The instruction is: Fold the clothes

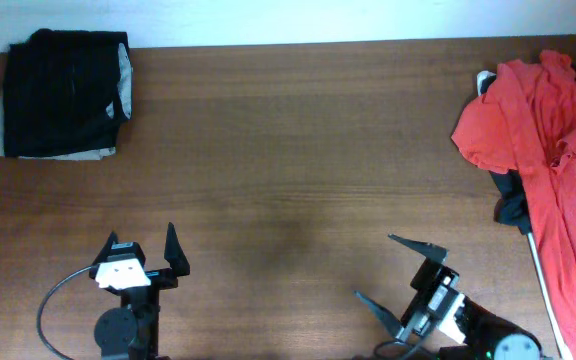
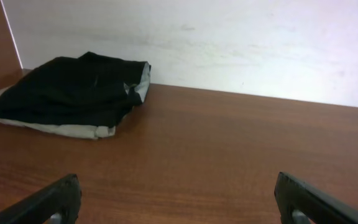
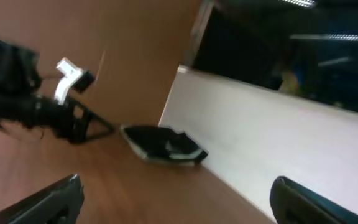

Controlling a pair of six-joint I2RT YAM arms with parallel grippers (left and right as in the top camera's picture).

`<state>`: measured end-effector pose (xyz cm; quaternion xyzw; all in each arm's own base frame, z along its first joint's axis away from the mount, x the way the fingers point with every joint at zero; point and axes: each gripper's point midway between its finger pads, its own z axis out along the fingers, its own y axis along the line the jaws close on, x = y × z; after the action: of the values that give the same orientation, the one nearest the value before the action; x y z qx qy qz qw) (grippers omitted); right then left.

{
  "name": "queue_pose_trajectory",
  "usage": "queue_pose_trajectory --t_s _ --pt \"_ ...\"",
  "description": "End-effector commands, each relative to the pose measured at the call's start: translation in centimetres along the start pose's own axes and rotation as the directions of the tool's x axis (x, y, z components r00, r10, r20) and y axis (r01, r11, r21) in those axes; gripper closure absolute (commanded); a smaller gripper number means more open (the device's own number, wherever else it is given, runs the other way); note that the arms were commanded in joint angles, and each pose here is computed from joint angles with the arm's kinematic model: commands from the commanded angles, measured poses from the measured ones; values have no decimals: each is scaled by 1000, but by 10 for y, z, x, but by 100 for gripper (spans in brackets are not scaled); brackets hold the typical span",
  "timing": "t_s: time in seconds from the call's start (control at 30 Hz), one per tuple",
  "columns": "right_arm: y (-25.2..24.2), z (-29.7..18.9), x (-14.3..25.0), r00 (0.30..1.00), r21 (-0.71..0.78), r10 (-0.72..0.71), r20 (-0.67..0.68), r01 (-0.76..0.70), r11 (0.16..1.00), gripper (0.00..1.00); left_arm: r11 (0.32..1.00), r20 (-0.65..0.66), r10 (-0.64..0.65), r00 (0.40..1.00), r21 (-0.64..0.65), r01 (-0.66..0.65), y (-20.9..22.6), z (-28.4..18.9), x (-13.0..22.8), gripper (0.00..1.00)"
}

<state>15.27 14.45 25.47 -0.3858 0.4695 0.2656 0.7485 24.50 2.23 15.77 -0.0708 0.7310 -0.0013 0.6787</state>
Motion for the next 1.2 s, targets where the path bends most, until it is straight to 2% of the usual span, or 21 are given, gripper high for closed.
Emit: queue_pose_trajectory --t_s 0.0,0.07,0.2,0.23,0.27,0.33,0.4,0.47,0.53,0.67,0.73,0.8,0.83,0.9,1.0,1.03,1.07,1.17 --pt "-38 -2 -25 997 206 61 53 -71 976 1 1000 0 -13 1000 -11 13 2 0 1 1" --pt "-60 4 -43 1000 276 -1 4 0 961 1 1000 0 -13 1000 -11 13 2 0 1 1" --pt "-129 26 -61 988 416 19 -154 48 908 1 1000 0 -13 1000 -11 13 2 0 1 1" --pt "-174 30 -55 953 513 62 -295 103 852 1 1000 0 -13 1000 -11 13 2 0 1 1" --pt "-207 27 -48 914 585 135 -382 126 801 1 1000 0 -13 1000 -11 13 2 0 1 1" --pt "-293 7 -42 813 706 299 -500 182 684 1 1000 0 -13 1000 -11 13 2 0 1 1" --pt "-352 -26 -22 706 780 477 -524 172 601 1 1000 0 -13 1000 -11 13 2 0 1 1" --pt "-393 -77 10 588 845 625 -513 221 486 1 1000 0 -13 1000 -11 13 2 0 1 1" --pt "-415 -121 45 529 877 701 -478 247 412 1 1000 0 -13 1000 -11 13 2 0 1 1" --pt "-424 -212 142 362 933 866 -344 234 273 1 1000 0 -13 1000 -11 13 2 0 1 1" --pt "-409 -249 202 245 954 931 -270 199 224 1 1000 -1 -13 1000 -11 13 2 0 1 1" --pt "-392 -276 244 140 954 963 -230 227 195 14 1000 0 -13 1000 -11 13 2 0 1 1" --pt "-386 -286 256 104 949 970 -219 252 188 14 1000 0 -13 1000 -11 13 2 0 1 1" --pt "-377 -295 273 59 946 977 -207 267 184 14 1000 0 -13 1000 -11 13 2 0 1 1" --pt "-373 -297 278 43 946 979 -201 266 183 24 1000 0 -13 1000 -11 13 2 0 1 1" --pt "-373 -297 278 42 946 979 -201 267 183 36 1000 0 -13 1000 -11 13 2 0 1 1" --pt "-373 -297 278 43 946 979 -201 266 183 56 1000 0 -13 1000 -11 13 2 0 1 1" --pt "-377 -296 275 58 949 981 -187 267 165 66 1000 0 -13 1000 -11 13 2 0 1 1"
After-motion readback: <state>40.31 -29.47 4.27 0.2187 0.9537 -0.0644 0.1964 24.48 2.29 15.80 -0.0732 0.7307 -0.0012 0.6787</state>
